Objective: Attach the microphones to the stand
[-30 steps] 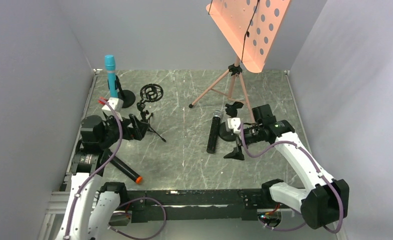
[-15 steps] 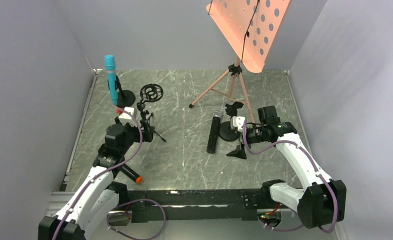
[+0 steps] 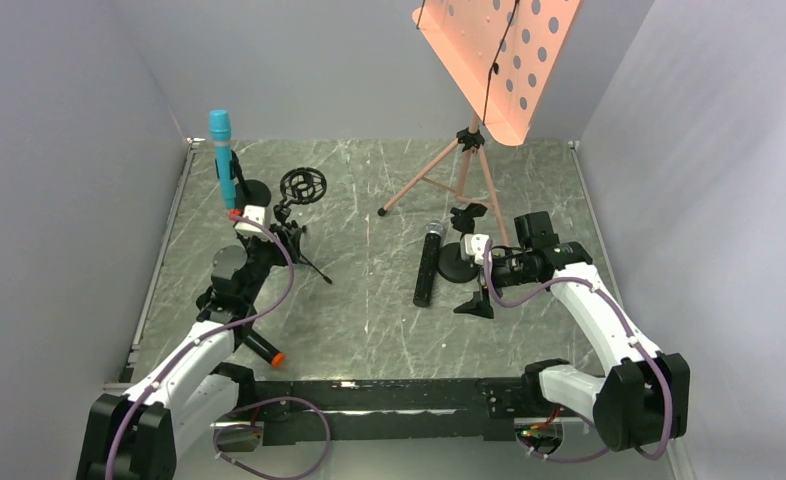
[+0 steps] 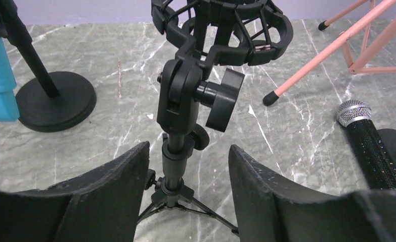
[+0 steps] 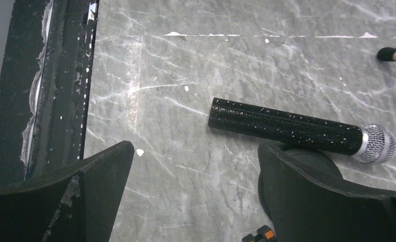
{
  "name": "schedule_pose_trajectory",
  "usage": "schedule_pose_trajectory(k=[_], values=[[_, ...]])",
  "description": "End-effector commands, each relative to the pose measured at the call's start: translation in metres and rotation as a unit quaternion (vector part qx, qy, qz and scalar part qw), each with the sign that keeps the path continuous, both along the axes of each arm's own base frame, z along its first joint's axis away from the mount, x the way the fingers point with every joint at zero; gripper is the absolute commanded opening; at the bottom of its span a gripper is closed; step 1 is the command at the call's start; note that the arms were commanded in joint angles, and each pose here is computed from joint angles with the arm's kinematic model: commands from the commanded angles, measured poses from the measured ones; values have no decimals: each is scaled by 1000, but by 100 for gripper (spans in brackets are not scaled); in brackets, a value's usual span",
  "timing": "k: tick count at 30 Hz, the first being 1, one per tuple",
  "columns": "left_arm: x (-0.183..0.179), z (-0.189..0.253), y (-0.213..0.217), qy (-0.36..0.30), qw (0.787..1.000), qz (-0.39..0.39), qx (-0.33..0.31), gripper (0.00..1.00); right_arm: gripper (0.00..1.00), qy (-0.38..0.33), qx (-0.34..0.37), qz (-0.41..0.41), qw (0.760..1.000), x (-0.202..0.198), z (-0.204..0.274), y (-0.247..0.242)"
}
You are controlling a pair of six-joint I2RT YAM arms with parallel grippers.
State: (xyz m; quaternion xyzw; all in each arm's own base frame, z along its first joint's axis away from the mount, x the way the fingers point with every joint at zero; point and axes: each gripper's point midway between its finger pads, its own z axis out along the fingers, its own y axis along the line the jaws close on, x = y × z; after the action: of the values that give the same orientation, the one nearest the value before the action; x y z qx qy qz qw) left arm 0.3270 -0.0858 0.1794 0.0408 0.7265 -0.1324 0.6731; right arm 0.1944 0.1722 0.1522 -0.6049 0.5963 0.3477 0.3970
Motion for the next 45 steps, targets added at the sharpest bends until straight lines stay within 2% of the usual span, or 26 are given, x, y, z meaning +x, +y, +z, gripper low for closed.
schedule_pose_trajectory(k=[1,5,8,11,13,18,22,24,31,32,36,38,40,43,45], values=[[10,34,1,-49,999,4,-2,58,100,1,2,19,1000,-2,-2,1],[11,33,0,-58,998,-2,14,50,100,4,3,20,1000,-2,-2,1],[11,36,-1,-67,998,-5,21,40,100,3,5,19,1000,-2,-1,1],[13,36,0,-77,997,-3,32,21,100,7,2,19,1000,-2,-3,1],[13,38,-3,-78,996,-13,37,1,100,9,2,19,1000,-2,-4,1],[3,48,-31,-93,990,-99,39,0,100,9,1,18,1000,-1,-4,1],[0,49,-30,-89,991,-96,34,0,100,9,-1,18,1000,-1,-5,0],[0,46,-25,-86,992,-81,32,7,100,9,-1,17,1000,-1,-5,0],[2,46,-30,-79,992,-92,21,13,100,10,-2,17,1000,-1,-6,0],[1,51,-34,-81,991,-103,18,17,100,10,-2,16,1000,-1,-6,0],[-4,68,-57,-79,983,-167,2,45,100,12,-2,18,1000,-1,-6,0],[1,72,-69,-48,979,-198,-4,59,100,14,-2,19,1000,-1,-7,0],[13,69,-76,12,978,-210,-5,69,100,15,-1,19,1000,-1,-7,1],[33,54,-82,124,970,-208,18,75,100,13,-2,17,1000,0,-7,0],[45,44,-87,174,962,-203,54,78,100,13,-2,17,1000,0,-7,0]])
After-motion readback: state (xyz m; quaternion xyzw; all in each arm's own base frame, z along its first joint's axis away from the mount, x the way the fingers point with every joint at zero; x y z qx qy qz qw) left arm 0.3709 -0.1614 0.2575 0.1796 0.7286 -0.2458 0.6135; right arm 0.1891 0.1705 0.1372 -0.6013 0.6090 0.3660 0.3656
